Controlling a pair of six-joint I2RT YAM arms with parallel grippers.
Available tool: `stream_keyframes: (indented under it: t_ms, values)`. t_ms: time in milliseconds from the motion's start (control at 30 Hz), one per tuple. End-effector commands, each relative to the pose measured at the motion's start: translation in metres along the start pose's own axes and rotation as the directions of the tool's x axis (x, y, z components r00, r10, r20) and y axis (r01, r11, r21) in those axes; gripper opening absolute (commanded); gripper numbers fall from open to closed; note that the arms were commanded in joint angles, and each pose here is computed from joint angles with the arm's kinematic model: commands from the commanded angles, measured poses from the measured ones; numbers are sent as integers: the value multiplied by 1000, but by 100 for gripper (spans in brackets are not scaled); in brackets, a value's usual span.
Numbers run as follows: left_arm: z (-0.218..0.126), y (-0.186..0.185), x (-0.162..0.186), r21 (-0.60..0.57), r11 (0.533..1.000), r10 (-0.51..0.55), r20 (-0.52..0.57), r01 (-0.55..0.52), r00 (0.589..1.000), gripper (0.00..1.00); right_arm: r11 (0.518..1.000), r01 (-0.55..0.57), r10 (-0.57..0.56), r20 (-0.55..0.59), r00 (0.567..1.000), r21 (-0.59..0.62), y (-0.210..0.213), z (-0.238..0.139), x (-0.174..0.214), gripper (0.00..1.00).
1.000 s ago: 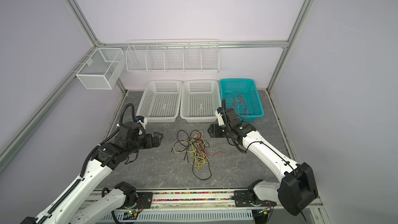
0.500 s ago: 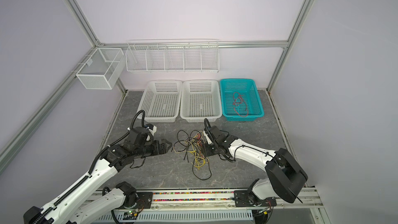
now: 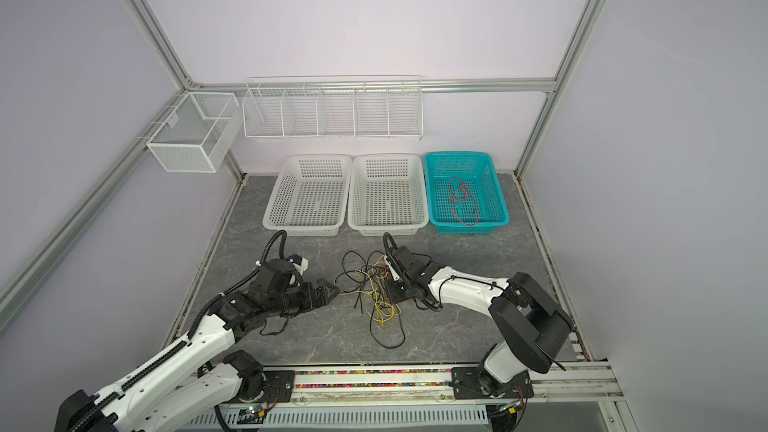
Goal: Untangle the cables
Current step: 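Lower both grippers onto the wire tangle from opposite sides, then grasp yellow and black wires with the left gripper while the right grasps red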
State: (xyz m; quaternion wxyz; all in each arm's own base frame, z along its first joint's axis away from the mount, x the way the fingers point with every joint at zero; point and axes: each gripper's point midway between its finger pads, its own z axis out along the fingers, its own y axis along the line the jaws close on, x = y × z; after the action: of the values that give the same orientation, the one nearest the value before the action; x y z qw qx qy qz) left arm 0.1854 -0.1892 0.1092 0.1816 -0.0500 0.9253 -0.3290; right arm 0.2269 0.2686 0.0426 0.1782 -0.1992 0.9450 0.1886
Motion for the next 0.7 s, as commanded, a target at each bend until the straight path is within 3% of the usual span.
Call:
stream_keyframes:
  t_ms: [0,200,433,667]
  values:
    - [7,-24,1,105,994,-22,-12,23,1000,100,997,67,-61,116,991,-45,25,-27,-24,7]
    - [16,-57,12,220,976,6,-39,3,999,100,981,155,-128,215,968,-115,63,-68,-38,7]
    - [32,-64,24,247,969,14,-90,9,996,98,950,236,-171,293,941,-204,104,-103,-45,7]
    - [45,-67,32,263,965,27,-107,2,994,91,905,261,-139,347,928,-336,129,-127,-47,7]
